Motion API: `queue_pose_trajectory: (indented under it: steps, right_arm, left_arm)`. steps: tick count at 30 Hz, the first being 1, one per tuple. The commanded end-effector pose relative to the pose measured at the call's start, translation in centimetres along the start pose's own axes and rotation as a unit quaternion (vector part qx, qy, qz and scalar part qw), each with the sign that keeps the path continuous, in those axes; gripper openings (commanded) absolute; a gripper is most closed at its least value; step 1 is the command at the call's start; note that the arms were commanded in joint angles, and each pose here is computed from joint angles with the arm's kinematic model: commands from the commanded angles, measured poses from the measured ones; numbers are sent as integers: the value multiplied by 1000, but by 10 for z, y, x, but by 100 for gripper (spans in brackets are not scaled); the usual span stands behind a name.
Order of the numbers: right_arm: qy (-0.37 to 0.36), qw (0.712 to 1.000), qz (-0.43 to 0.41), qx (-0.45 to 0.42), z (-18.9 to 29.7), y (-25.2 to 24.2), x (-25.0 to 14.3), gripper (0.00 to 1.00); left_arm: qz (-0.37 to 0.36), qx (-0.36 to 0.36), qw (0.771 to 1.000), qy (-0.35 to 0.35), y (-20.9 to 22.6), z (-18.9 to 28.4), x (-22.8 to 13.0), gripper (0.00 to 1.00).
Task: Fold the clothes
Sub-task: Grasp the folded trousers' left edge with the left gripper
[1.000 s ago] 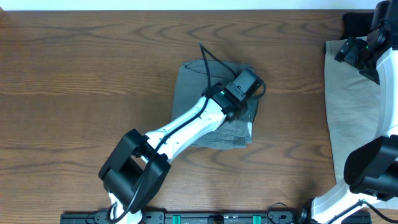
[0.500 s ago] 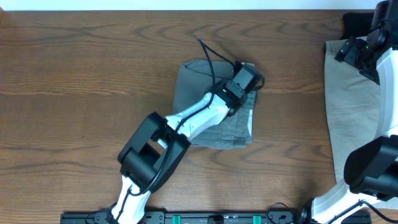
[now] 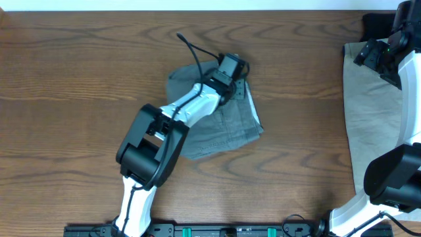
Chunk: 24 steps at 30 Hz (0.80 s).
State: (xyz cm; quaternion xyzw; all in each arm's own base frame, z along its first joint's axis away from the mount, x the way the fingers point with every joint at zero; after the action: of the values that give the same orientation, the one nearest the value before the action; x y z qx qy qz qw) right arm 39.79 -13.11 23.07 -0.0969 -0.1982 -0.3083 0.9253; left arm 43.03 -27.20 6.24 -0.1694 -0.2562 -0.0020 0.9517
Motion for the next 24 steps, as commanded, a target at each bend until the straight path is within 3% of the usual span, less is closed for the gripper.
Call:
queue_pose_trajectory:
  steps: [1,3,4,10,19,24]
  right_arm:
    - [-12,1000,-10,-4,8,-5,4,99]
    - [-12,1000,-10,-4,8,-5,3,99]
    - [-12,1000,-10,-4,8,-5,4,99]
    - [-12,1000,-10,-4,8,-5,3,99]
    - [-12,1000,-11,-4,8,-5,4,99]
    - [-12,1000,-11,-4,8,-5,4,99]
  left_arm:
    - [6,-27,999,-45,-11,45,33,72]
    - [10,-31,998,-58,-11,66,44,95]
    - [12,-32,997,-64,-10,79,49,100]
    - [32,16,998,-41,30,144,52,98]
    - [137,149,973,113,140,176,-3,98]
    - [134,86,972,172,157,161,-34,98]
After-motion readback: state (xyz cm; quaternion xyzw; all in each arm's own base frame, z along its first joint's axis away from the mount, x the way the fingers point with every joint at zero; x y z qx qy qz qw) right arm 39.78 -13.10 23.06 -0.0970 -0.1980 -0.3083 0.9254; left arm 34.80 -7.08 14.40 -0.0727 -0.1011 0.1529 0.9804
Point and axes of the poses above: each gripper's point midway between its finger pads, its own z axis back along the fingers, its own y axis along the line the jaws close on, x = y × z, the point moved 4 cm from there along z, back along the fingers, and after that the axes turned 3 degrees about z, right-handed, at the moved point
